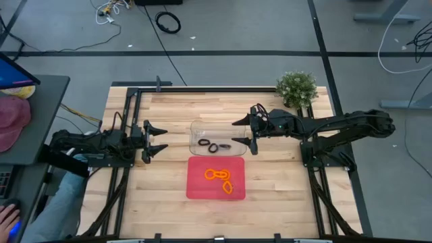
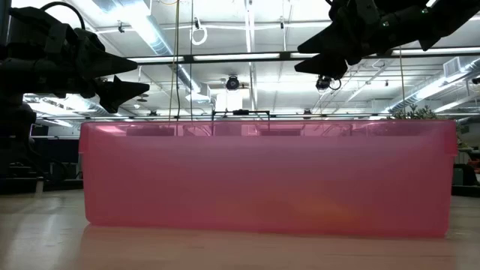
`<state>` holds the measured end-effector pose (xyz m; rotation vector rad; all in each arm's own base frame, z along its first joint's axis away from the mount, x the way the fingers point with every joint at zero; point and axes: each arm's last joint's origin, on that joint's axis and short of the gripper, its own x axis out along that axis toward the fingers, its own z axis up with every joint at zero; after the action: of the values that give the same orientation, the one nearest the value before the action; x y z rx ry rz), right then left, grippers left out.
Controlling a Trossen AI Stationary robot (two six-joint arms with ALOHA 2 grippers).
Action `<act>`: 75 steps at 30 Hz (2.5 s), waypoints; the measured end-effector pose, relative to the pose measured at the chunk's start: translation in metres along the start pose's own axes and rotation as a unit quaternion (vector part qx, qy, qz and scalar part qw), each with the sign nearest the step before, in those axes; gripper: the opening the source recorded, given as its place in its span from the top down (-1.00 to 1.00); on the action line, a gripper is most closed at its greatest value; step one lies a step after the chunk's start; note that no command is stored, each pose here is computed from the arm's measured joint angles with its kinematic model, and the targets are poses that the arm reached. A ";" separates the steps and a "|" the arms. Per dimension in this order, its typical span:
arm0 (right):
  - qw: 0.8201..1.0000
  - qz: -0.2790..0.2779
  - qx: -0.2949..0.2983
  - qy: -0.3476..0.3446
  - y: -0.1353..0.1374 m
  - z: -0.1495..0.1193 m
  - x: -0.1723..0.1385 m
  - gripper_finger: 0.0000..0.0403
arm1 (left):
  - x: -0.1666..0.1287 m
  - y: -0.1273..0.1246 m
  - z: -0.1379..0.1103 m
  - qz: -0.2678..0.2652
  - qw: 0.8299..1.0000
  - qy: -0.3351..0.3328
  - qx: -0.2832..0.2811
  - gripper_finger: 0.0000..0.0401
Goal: Sort spring keychains
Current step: Put the black spring keychain into the transparent bin
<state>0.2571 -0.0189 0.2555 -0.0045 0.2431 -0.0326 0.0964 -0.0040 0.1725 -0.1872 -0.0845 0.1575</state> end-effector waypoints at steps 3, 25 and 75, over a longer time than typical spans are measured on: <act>1.000 -0.013 -0.003 -0.006 -0.001 0.002 -0.003 -0.74 | 0.000 0.000 0.000 0.000 1.000 0.000 0.000 -0.60; 0.935 -0.283 0.080 0.196 -0.074 -0.037 -0.042 -0.58 | 0.000 0.000 0.000 0.000 1.000 0.000 0.000 -0.60; 0.991 -0.006 0.007 -0.131 -0.036 -0.022 -0.049 1.00 | 0.000 0.000 0.000 0.000 1.000 -0.001 0.000 -0.60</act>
<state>0.2030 -0.0536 0.2458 0.0045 -0.0189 -0.0457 0.0963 -0.0040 0.1728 -0.1875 -0.0862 0.1570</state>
